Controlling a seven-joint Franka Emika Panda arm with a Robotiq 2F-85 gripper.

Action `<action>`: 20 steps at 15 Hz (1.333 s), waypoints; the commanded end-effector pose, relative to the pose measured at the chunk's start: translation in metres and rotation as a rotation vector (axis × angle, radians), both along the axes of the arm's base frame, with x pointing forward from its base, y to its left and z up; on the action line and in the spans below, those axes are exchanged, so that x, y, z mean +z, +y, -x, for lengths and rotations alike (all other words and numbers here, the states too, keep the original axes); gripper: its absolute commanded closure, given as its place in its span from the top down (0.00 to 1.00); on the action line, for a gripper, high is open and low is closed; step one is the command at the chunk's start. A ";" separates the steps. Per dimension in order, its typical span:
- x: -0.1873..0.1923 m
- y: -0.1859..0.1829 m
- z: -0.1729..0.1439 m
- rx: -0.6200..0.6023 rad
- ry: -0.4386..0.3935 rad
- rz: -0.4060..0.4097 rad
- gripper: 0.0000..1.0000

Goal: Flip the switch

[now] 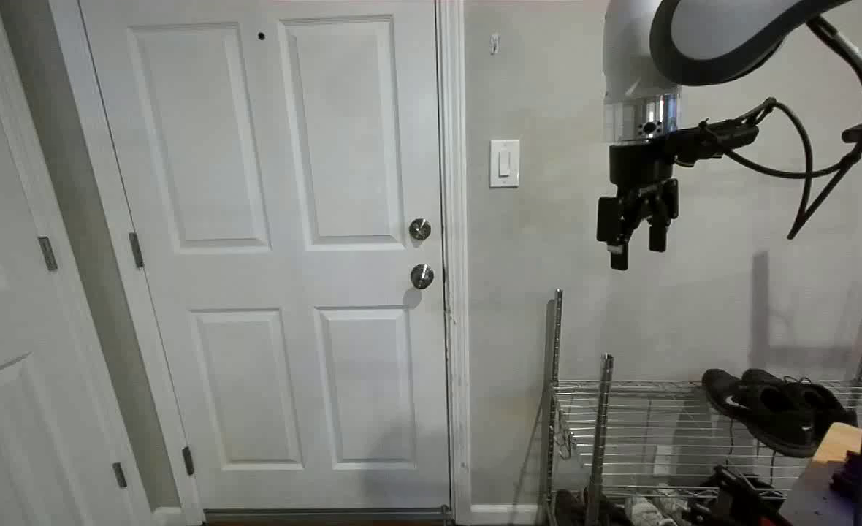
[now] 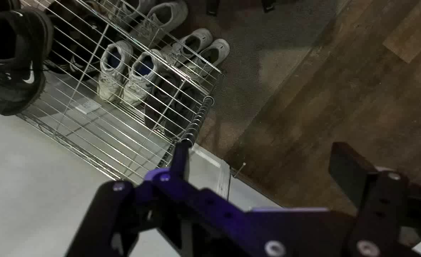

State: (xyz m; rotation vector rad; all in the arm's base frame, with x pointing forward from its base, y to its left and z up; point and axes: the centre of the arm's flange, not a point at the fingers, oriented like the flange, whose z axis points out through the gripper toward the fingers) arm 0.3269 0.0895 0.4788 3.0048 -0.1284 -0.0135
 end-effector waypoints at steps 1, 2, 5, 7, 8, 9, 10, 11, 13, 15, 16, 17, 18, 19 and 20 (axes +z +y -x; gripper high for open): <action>0.000 0.000 0.000 0.000 0.000 0.000 1.00; 0.000 0.000 0.000 0.000 0.000 0.000 1.00; 0.000 0.000 0.000 0.000 0.000 0.000 1.00; 0.000 0.000 0.000 0.000 0.000 0.000 1.00; 0.000 0.000 0.000 0.000 0.000 0.000 1.00; 0.000 0.000 0.000 0.000 0.000 0.000 1.00; 0.000 0.000 0.000 0.000 0.000 0.000 1.00; 0.000 0.000 0.000 0.000 0.000 0.000 1.00; 0.000 0.000 0.000 0.000 0.000 0.000 1.00; 0.000 0.000 0.000 0.000 0.000 0.000 1.00; 0.000 0.000 0.000 0.000 0.000 0.000 1.00; -0.001 -0.002 -0.002 0.001 0.000 -0.004 1.00; -0.001 -0.004 -0.005 0.003 -0.002 -0.008 1.00; -0.001 -0.006 -0.007 0.002 -0.005 -0.008 1.00; -0.001 -0.013 -0.016 -0.006 -0.017 -0.005 1.00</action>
